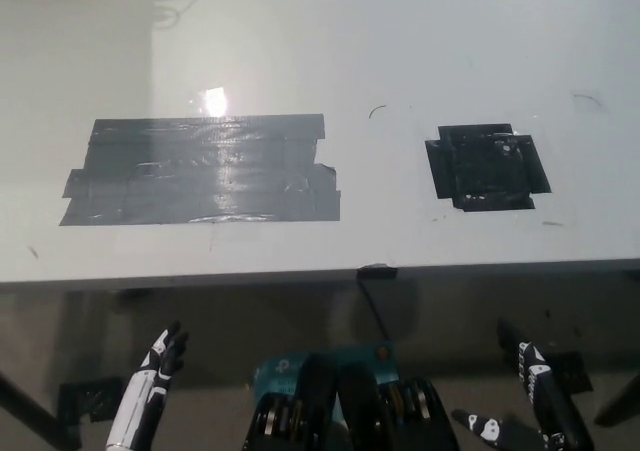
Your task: A spray bottle is kept on the black marked spot on the table infront of the robot and the robot extends its right arm to pick it up and hands it to a person
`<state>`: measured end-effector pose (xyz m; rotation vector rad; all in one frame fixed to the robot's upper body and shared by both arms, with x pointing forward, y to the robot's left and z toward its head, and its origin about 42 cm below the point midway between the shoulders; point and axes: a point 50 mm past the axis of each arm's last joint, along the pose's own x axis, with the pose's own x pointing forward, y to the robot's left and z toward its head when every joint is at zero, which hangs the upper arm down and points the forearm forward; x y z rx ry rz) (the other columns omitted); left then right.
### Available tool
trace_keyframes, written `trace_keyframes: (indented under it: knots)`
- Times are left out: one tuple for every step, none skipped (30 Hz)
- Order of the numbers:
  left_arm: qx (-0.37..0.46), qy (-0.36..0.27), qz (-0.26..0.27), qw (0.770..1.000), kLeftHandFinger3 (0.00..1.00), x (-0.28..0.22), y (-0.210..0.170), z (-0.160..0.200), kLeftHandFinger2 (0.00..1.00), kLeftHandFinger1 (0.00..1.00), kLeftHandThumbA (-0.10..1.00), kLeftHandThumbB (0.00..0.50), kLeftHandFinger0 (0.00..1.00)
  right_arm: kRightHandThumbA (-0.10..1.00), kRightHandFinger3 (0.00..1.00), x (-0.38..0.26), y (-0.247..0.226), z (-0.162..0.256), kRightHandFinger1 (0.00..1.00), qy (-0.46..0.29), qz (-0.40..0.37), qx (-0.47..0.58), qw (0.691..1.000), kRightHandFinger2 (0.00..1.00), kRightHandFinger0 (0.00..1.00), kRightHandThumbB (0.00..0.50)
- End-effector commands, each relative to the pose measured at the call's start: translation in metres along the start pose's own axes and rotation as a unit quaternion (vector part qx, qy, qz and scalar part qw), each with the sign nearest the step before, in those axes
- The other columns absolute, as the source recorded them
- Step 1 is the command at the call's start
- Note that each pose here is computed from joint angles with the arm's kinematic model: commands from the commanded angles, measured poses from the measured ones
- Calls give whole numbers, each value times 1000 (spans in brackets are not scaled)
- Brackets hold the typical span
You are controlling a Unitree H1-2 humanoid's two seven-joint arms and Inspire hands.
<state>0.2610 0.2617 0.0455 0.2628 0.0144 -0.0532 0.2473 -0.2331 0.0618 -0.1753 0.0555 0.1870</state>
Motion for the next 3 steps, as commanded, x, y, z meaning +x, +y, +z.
trace_keyframes:
  knots:
    - [6,-29,-1,1000,1000,1,1,8,1000,1000,1000,500,1000,925,1000,-2,-4,6,1000,-25,2,-5,1000,1000,1000,425]
    - [5,-29,-1,1000,1000,1,2,8,1000,1000,1000,500,1000,923,1000,-1,-4,6,1000,-26,3,-5,1000,1000,1000,422]
    - [5,-29,-1,1000,1000,1,2,8,1000,1000,1000,500,1000,923,1000,-1,-4,6,1000,-26,3,-5,1000,1000,1000,422]
